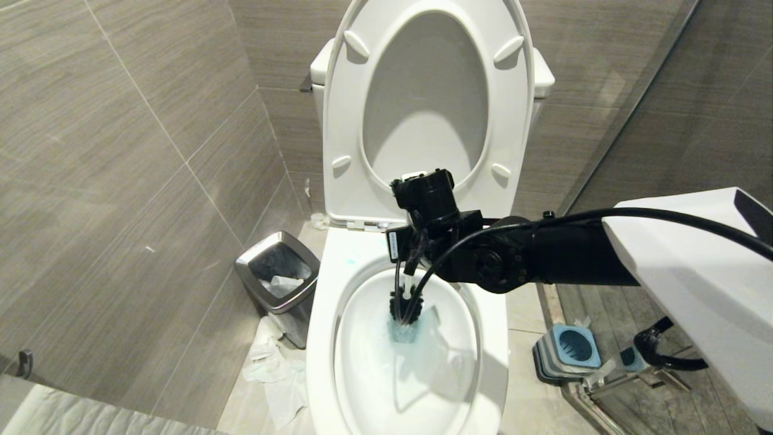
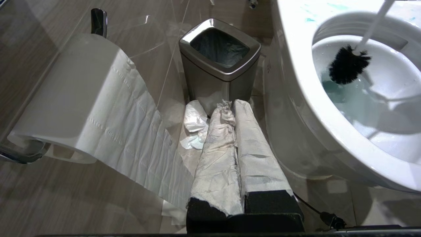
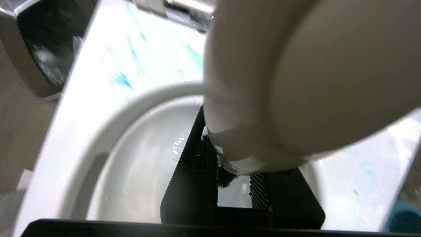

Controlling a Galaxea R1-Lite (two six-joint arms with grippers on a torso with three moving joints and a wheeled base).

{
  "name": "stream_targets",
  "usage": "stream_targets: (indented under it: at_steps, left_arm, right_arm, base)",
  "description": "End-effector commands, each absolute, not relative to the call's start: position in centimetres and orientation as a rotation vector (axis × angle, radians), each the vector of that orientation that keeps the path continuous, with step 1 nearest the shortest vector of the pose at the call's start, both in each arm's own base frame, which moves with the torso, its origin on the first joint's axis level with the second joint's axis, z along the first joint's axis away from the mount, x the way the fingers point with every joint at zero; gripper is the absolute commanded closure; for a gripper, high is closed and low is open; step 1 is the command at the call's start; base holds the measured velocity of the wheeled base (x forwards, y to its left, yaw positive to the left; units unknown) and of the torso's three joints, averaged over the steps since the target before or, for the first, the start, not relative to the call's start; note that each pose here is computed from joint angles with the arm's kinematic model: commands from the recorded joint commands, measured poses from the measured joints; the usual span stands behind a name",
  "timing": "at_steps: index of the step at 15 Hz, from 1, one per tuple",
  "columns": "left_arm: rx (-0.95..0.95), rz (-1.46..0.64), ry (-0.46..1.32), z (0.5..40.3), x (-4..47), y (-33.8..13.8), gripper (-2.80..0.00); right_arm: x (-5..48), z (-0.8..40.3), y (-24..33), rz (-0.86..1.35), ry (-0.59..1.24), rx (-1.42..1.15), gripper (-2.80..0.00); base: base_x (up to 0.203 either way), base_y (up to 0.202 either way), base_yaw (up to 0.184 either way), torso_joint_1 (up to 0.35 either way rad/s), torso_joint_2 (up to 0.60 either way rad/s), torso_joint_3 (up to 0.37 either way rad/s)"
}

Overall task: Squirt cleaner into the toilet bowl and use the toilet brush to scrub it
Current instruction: Scrub the toilet bowl

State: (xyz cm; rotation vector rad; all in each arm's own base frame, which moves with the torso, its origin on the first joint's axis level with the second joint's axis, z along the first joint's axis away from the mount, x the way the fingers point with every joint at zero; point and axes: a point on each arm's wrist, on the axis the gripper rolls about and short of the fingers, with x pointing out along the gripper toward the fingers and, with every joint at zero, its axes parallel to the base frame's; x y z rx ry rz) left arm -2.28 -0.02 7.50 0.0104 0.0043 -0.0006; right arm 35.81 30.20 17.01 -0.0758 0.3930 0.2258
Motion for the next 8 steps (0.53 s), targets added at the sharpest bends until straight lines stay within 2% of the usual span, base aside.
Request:
stream_targets:
  at_steps: [1,5,8]
  left_arm:
    - [0.011,0.000,0.008,7.5,-2.3,0.0,0.00]
    - [0.011,0.000,0.008,7.5,-2.3,0.0,0.00]
    - [0.011,0.000,0.008,7.5,-2.3,0.0,0.00]
  right_arm:
    - [34.7,18.6,28.2,0.210,0.391,-0.070,0.00]
    - [30.2,19.2,24.8,0.254,0.463,-0.103,0.00]
    - [25.8,19.2,25.4,0.353,0.491,-0.128,0.00]
  base:
    - [0.000,0.000,0.000,0.000,0.00,0.000]
    - [0.000,0.000,0.000,0.000,0.00,0.000]
    - [0.000,0.000,0.000,0.000,0.00,0.000]
